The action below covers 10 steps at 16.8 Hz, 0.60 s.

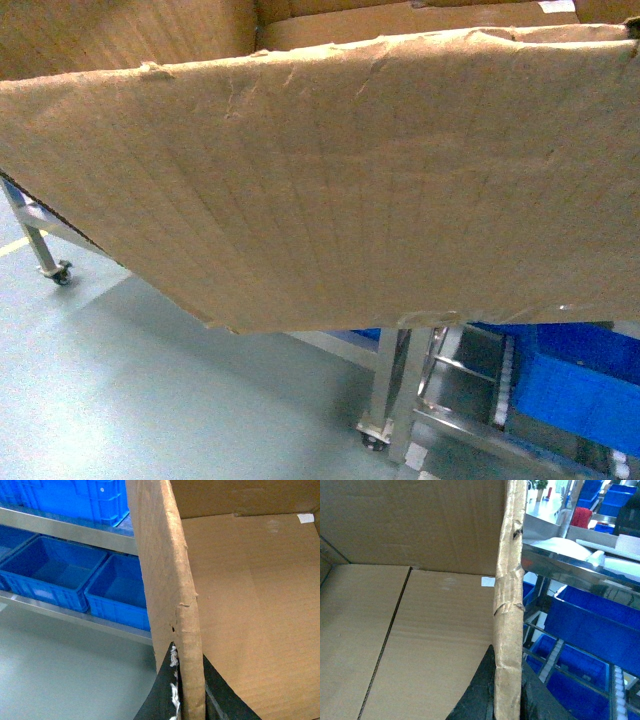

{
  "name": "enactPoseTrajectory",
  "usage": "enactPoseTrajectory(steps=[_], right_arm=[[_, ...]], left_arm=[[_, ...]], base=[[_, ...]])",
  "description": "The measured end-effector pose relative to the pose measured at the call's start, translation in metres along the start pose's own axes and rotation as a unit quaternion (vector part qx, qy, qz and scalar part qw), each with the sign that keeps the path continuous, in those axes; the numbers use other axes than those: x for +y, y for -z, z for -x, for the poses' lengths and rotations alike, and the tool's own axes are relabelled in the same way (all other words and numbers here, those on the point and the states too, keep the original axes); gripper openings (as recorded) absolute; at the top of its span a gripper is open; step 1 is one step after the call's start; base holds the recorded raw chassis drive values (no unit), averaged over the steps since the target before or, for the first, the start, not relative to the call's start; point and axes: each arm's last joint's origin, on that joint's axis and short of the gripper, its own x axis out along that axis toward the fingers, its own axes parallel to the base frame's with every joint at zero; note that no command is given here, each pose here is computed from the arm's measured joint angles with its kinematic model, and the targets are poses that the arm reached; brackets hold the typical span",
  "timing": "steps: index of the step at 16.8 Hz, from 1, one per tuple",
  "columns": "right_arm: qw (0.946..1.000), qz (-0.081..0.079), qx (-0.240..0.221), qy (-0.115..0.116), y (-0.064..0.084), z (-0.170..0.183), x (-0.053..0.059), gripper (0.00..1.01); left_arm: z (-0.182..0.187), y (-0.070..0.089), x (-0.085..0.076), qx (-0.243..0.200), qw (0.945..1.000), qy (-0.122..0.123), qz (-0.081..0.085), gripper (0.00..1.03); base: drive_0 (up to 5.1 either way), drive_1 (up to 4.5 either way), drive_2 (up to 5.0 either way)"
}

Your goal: Sort boxes to right shelf from conveyor

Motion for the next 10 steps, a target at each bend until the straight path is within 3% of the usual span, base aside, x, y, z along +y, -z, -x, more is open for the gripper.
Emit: enactPoseTrajectory(steps=[10], right_arm=[[1.0000,0.000,0.000,0.000,0.0000,0.0000,0.0000,0.04]], left_arm=[[0.0000,0.0000,0.0000,0.000,1.0000,0.000,0.000,0.02]], base=[[-1.6,-1.65,-1.6]])
